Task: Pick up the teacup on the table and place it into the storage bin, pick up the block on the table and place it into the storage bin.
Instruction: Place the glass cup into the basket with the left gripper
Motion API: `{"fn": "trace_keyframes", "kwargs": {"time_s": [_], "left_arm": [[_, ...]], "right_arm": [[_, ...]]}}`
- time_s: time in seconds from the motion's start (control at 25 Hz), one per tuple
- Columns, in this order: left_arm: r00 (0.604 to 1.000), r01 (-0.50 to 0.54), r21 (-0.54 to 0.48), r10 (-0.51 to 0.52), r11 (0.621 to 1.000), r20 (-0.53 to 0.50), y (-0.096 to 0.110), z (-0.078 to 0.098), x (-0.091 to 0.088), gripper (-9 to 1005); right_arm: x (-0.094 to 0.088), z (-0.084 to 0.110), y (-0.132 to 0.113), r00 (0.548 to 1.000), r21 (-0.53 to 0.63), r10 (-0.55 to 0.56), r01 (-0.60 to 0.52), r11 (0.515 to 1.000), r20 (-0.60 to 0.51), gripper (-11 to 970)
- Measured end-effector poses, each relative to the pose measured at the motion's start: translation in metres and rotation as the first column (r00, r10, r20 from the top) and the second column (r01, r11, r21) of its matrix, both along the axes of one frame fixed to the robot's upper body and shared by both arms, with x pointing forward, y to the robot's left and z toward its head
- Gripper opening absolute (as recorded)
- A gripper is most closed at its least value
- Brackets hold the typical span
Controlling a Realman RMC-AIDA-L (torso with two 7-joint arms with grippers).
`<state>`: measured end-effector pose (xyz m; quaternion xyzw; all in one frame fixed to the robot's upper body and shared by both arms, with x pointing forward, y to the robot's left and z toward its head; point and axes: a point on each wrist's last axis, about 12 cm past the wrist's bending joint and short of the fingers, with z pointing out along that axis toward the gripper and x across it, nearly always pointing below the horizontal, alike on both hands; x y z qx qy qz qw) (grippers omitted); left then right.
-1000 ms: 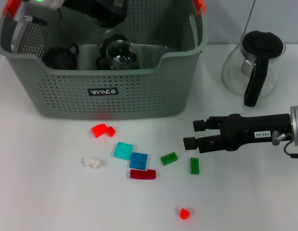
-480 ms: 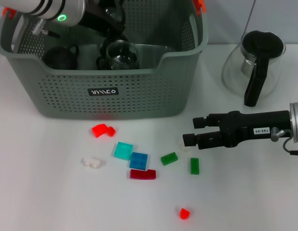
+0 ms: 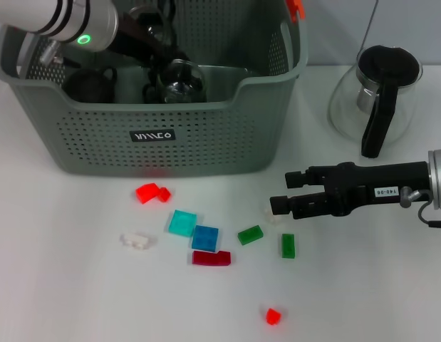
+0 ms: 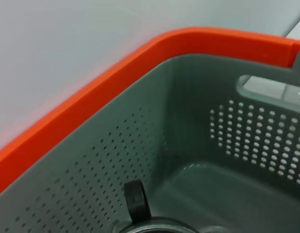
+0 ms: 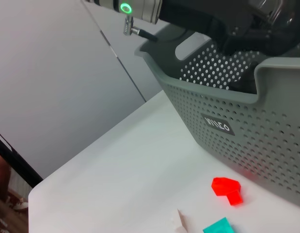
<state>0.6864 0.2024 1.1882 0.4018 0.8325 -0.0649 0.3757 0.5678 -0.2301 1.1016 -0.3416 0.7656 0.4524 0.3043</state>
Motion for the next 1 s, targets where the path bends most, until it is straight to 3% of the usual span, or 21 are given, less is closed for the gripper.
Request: {"fn": "trace_keyframes", "kwargs": {"time_s": [0.44, 1.0], "left_arm": [[1.000, -0.020, 0.019, 0.020, 1.000, -0.007, 0.006, -0.010, -0.003, 54], [1.000, -0.002, 0.034, 0.003, 0.999, -0.008, -0.002, -0.014, -0.004, 55]], "right_arm": [[0.003, 0.003, 0.003, 1.000, -0.004, 0.010, -0.010, 1.000, 0.011, 927], [0.004, 0.002, 0.003, 1.000, -0.010, 0.006, -0.006, 1.000, 0.014, 928]]}}
